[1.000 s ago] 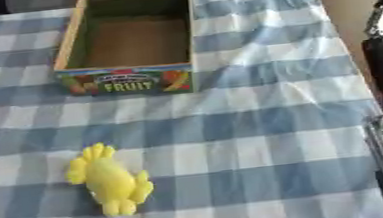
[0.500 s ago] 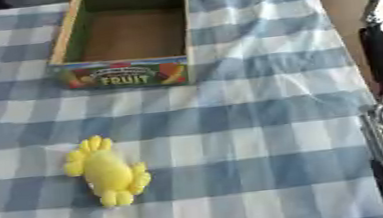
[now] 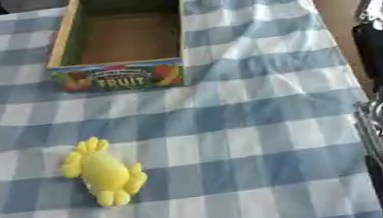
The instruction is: Pick up objects on the table and place them in the box.
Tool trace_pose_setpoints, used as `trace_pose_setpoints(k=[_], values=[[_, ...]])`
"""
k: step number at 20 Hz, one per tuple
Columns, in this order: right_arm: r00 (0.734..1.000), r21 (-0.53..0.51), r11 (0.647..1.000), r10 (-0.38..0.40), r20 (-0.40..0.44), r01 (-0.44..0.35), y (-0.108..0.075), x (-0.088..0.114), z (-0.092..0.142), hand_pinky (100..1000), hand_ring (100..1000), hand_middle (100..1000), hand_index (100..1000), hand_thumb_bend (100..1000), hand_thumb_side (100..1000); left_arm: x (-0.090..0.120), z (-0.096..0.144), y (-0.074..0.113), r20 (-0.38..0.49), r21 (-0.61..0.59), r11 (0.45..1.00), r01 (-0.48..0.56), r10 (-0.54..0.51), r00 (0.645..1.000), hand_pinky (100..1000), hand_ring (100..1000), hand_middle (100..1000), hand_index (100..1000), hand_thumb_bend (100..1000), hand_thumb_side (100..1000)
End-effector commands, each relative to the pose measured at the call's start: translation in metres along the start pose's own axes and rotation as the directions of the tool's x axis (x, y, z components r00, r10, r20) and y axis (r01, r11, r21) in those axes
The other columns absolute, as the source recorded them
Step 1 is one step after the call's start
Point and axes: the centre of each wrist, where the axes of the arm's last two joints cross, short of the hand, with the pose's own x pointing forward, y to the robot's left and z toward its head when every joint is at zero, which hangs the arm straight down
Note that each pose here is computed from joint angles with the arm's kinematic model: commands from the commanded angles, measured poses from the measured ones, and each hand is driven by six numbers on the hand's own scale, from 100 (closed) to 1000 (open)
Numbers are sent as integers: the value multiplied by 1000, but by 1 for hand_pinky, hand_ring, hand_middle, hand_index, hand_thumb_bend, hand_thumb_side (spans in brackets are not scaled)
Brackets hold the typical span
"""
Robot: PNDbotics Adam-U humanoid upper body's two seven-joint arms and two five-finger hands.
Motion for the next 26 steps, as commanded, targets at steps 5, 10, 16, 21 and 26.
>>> trace_pose_setpoints(k=[5, 10, 16, 21, 26], values=[[999, 17, 1000, -6, 38, 5, -2, 7, -8, 697, 537, 455, 721, 100, 417, 14, -28, 15, 213, -421, 830, 365, -301, 930, 745, 758, 703, 922, 100, 666], [999, 25, 1000, -2, 43, 1, -3, 7, -9, 697, 537, 454, 721, 100, 419, 21, -38, 14, 325, -579, 677, 455, -321, 890, 757, 782, 742, 965, 100, 834], [999, 40, 999, -5, 38, 3, -1, 8, -7, 698, 537, 453, 721, 100, 422, 37, -55, 5, 454, -665, 521, 535, -287, 843, 770, 796, 745, 976, 210, 973], [999, 49, 999, -7, 36, 6, -1, 7, -7, 698, 537, 453, 721, 100, 423, 49, -63, -8, 476, -728, 429, 536, -247, 844, 775, 803, 754, 995, 388, 1000], [999, 59, 998, -9, 31, 7, 0, 7, -5, 700, 538, 453, 721, 100, 425, 62, -70, -21, 504, -766, 342, 545, -207, 839, 771, 798, 745, 994, 494, 1000]])
